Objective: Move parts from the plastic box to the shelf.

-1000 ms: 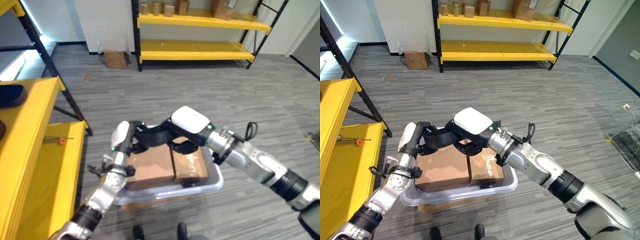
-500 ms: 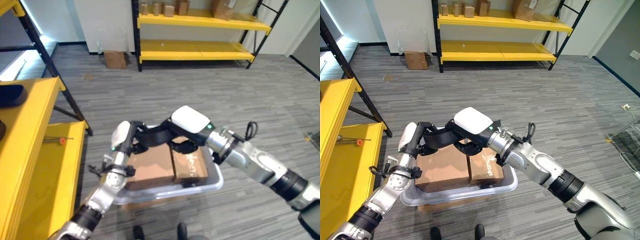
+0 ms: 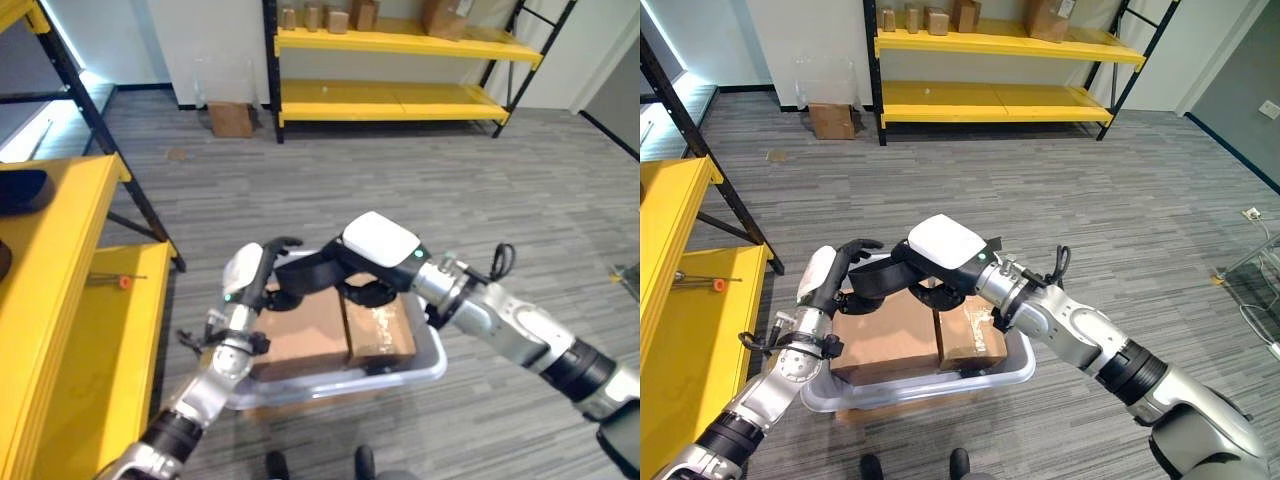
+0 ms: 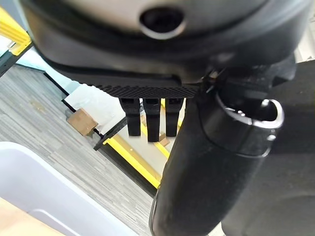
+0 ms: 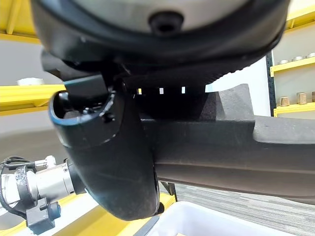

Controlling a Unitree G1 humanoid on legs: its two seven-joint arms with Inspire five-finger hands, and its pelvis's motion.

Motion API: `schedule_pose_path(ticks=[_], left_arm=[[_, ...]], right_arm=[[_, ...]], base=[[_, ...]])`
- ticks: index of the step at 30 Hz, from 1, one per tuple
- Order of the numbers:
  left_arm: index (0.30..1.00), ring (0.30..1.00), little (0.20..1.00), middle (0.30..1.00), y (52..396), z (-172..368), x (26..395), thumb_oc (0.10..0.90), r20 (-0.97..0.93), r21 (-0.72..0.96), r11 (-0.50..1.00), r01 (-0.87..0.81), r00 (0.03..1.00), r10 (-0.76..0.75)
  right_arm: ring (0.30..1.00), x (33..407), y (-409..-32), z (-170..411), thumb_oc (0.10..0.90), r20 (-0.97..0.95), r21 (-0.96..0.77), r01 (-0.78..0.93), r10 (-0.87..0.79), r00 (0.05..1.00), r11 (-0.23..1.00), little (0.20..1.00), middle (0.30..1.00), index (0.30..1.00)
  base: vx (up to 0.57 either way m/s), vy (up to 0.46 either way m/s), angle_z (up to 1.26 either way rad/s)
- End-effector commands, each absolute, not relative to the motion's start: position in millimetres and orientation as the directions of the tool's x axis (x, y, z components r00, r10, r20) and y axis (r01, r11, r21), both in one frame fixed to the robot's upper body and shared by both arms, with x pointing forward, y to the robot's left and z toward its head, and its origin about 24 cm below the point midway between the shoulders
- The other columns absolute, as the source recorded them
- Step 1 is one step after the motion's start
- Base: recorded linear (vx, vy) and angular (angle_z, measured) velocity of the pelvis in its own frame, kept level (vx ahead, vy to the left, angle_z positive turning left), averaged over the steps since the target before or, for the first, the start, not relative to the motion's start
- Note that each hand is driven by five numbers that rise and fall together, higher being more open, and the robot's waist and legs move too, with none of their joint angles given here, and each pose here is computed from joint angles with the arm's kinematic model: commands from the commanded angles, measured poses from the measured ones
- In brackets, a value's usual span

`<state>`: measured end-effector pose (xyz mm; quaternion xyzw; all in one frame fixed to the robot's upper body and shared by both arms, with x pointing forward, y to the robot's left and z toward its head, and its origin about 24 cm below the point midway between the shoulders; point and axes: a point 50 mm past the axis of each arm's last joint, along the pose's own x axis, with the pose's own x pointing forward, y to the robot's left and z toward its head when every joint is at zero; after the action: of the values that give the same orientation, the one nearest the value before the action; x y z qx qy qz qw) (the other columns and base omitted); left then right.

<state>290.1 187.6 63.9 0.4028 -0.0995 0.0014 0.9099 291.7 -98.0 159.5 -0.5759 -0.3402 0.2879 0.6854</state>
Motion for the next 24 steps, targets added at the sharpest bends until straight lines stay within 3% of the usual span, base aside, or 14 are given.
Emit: schedule_pose_path(ticks=[1, 13, 24], left_arm=[[1.000, 1.000, 1.000, 1.000, 159, 112, 307, 0.900, 0.412, 0.742, 0.648, -0.171, 0.880, -0.239], [1.000, 1.000, 1.000, 1.000, 171, 116, 303, 0.900, 0.423, 0.794, 0.568, -0.217, 0.868, -0.261], [1.000, 1.000, 1.000, 1.000, 181, 113, 293, 0.900, 0.404, 0.826, 0.524, -0.210, 0.868, -0.288]], right_arm=[[0.300, 291, -80, 199, 0.400, 0.298, -0.954, 0.124, 0.815, 0.497, 0.273, 0.300, 0.300, 0.300], [0.300, 291, -88, 193, 0.400, 0.256, -0.967, 0.135, 0.818, 0.516, 0.217, 0.300, 0.300, 0.300], [0.300, 305, -115, 174, 0.400, 0.183, -0.982, 0.148, 0.758, 0.626, 0.115, 0.300, 0.300, 0.300]], base=[[0.00, 0.000, 0.00], [0.00, 0.000, 0.00], [0.00, 0.002, 0.01]])
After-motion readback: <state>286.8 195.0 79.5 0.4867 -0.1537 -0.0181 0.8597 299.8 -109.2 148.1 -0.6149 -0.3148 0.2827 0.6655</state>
